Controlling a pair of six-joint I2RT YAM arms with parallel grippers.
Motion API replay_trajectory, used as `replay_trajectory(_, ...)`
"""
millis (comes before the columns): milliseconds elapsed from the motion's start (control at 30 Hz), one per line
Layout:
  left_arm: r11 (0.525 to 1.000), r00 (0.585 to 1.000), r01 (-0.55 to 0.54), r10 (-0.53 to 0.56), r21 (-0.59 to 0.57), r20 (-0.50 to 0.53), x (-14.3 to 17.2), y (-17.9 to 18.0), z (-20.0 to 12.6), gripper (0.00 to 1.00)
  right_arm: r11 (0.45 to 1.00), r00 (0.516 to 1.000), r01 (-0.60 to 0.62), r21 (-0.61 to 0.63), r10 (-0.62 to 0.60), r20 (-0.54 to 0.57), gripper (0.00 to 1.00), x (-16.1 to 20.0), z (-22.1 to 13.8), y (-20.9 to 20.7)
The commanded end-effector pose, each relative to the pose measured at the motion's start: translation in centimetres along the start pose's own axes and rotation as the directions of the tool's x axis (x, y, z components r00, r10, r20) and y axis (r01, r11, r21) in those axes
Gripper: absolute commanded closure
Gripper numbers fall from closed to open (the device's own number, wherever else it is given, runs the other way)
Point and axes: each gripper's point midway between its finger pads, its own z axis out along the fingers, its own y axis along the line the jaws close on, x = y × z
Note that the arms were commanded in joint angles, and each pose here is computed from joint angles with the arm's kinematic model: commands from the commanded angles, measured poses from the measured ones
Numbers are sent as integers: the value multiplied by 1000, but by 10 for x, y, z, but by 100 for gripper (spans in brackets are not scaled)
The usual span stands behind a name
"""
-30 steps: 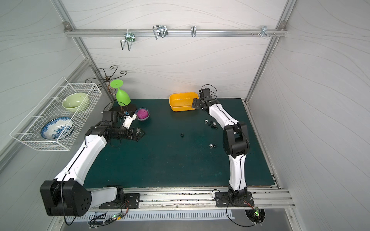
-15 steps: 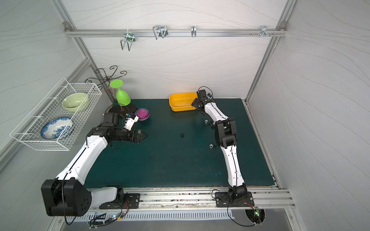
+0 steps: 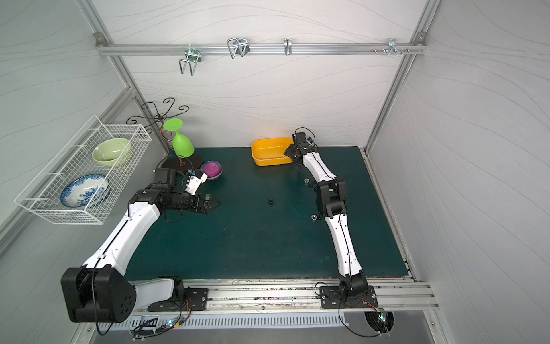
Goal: Put the nuts on the desktop into the storage box
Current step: Pick up the storage box at the center of the board.
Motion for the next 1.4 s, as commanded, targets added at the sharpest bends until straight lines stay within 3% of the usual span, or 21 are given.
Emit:
replay_trajectory(0,999,999,-27,26,17,26,-5,-5,-5,1,1000,1000,0,28,1,-26,20,3,13,-17)
replay_trajectory(433,1000,1000,-6,6,22,8,0,-1,2,1,998,995,-11,57,16,-94,47,17,6,-36)
replay_trajectory(667,1000,1000,-9,9,20,12,0,-2,1,1,996,995,-7,92,16,-94,52,21,5,-46)
replay_trajectory(1100,1000,1000,-2,2,22,11,0,-1,2,1,999,998,-11,46,13,-57,97,9,-11,-31)
replay_trajectory(1367,1000,1000,4,-4,29,2,1,-1,4,1,999,1000,11,-49,-10,5,100,-10,-48,-4)
